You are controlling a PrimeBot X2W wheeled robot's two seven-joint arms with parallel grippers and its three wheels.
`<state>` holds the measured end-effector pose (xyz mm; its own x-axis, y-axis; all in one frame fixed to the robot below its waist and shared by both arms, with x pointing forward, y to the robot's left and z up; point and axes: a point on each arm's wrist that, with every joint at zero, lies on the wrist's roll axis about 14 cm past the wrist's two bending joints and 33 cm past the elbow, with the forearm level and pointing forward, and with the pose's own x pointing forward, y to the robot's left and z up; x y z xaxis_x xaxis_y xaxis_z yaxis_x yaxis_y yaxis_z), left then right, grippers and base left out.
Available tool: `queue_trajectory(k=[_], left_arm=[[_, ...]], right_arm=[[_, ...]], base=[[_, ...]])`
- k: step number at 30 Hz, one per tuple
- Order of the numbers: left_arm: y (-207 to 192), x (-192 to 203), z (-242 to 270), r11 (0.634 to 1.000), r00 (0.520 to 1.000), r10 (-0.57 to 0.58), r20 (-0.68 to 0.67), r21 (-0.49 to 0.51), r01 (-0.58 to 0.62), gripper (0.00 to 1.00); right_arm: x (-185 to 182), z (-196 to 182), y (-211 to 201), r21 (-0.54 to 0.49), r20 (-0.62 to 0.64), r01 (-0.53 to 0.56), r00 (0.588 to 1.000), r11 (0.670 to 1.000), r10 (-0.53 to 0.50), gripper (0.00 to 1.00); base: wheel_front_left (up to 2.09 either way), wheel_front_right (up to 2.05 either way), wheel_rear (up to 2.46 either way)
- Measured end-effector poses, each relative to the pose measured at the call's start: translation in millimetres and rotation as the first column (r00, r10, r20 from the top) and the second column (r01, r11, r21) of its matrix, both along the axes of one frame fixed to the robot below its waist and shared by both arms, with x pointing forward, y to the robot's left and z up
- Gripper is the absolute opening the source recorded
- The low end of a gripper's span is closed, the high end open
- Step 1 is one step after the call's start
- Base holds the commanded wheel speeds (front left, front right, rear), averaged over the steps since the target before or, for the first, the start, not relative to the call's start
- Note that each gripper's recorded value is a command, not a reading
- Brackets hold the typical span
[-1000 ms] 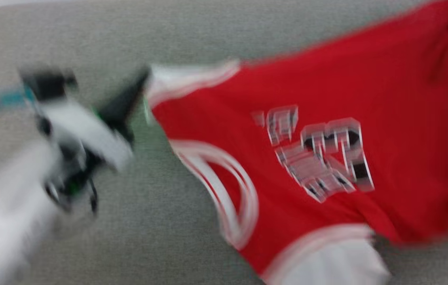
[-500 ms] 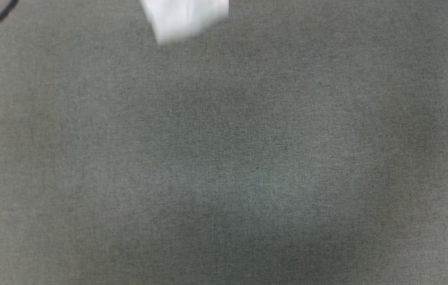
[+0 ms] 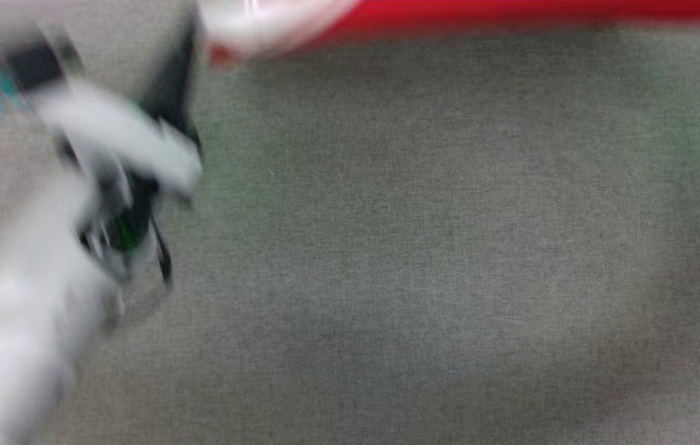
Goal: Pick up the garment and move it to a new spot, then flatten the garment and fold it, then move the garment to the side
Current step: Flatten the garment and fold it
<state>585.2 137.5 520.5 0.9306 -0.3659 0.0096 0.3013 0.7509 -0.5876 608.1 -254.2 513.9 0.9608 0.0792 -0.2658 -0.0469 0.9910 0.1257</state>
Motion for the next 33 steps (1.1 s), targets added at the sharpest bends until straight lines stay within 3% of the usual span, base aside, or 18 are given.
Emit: queue_trajectory(k=[5,7,12,24,33], left_arm=[[-13,-64,-57,0.996,0.986,-0.059,-0.159,-0.083,0.046,0.00],[-14,-83,-59,0.990,0.982,-0.066,-0.177,-0.137,0.042,0.00],[-17,-131,-59,0.984,0.976,-0.112,-0.187,-0.156,0.083,0.00],[-18,-214,-46,0.974,0.965,-0.176,-0.195,-0.173,0.143,0.00],[-19,-232,-30,0.969,0.963,-0.209,-0.169,-0.171,0.180,0.00]], right_arm=[[-52,-57,0,0.052,-0.143,-0.034,0.989,0.998,0.041,0.00],[-70,-67,-1,0.078,-0.171,-0.041,0.984,0.996,0.053,0.00],[-118,-82,0,0.127,-0.245,-0.072,0.964,0.989,0.102,0.00],[-215,-84,-3,0.219,-0.318,-0.072,0.938,0.973,0.141,0.00],[-239,-73,-5,0.227,-0.307,-0.043,0.945,0.973,0.113,0.00]], base=[[0.00,0.00,0.00],[0.00,0.00,0.00],[0.00,0.00,0.00],[0.00,0.00,0.00],[0.00,0.00,0.00]])
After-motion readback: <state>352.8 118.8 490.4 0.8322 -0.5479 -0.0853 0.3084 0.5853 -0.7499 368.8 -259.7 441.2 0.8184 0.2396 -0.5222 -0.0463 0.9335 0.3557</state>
